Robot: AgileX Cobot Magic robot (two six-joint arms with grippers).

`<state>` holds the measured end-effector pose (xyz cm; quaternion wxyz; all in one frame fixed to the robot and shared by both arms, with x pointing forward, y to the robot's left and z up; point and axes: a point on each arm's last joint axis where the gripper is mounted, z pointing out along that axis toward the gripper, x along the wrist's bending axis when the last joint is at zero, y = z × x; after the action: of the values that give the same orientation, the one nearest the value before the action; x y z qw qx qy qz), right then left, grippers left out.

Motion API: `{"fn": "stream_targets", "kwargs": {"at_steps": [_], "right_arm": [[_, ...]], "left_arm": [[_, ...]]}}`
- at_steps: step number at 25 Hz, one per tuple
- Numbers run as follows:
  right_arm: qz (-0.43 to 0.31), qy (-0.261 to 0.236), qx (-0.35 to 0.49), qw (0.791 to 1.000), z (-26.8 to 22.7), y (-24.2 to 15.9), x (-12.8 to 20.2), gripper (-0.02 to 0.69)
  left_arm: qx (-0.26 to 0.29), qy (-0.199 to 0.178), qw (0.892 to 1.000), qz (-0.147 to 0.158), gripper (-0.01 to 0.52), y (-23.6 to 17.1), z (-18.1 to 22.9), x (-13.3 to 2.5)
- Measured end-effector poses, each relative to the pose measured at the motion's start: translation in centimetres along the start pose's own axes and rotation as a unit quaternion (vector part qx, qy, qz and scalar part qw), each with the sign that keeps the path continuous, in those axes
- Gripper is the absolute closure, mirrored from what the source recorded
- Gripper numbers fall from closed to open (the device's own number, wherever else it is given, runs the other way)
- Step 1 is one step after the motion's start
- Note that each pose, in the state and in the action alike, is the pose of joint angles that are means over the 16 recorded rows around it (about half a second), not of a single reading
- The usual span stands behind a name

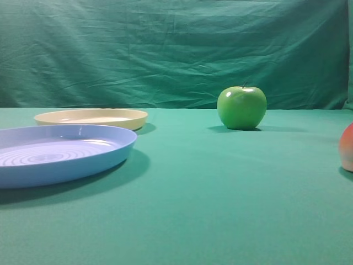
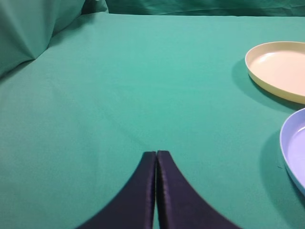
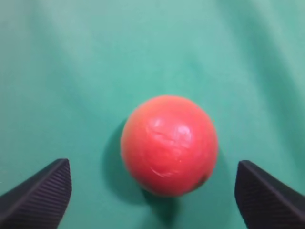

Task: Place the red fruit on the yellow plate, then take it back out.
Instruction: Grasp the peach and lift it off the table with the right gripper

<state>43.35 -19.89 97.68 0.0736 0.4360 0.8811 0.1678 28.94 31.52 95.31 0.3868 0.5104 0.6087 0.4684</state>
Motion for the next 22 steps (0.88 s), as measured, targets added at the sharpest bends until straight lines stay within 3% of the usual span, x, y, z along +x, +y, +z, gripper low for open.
{"fn": "stream_targets", "kwargs": {"at_steps": [6,15,22], "right_arm": [[0.002,-0.003,0.022,1.000,2.9,0.5,-0.5,0.085],[0.005,-0.002,0.036,0.999,4.3,1.3,-0.9,0.304],[-0.009,0.001,0.002,1.000,2.1,5.8,-0.9,0.444]], "left_arm": [[0.000,0.000,1.000,0.000,0.514,0.0,0.0,0.0],[0.000,0.000,1.000,-0.001,0.514,0.0,0.0,0.0],[0.000,0.000,1.000,-0.001,0.514,0.0,0.0,0.0]]}}
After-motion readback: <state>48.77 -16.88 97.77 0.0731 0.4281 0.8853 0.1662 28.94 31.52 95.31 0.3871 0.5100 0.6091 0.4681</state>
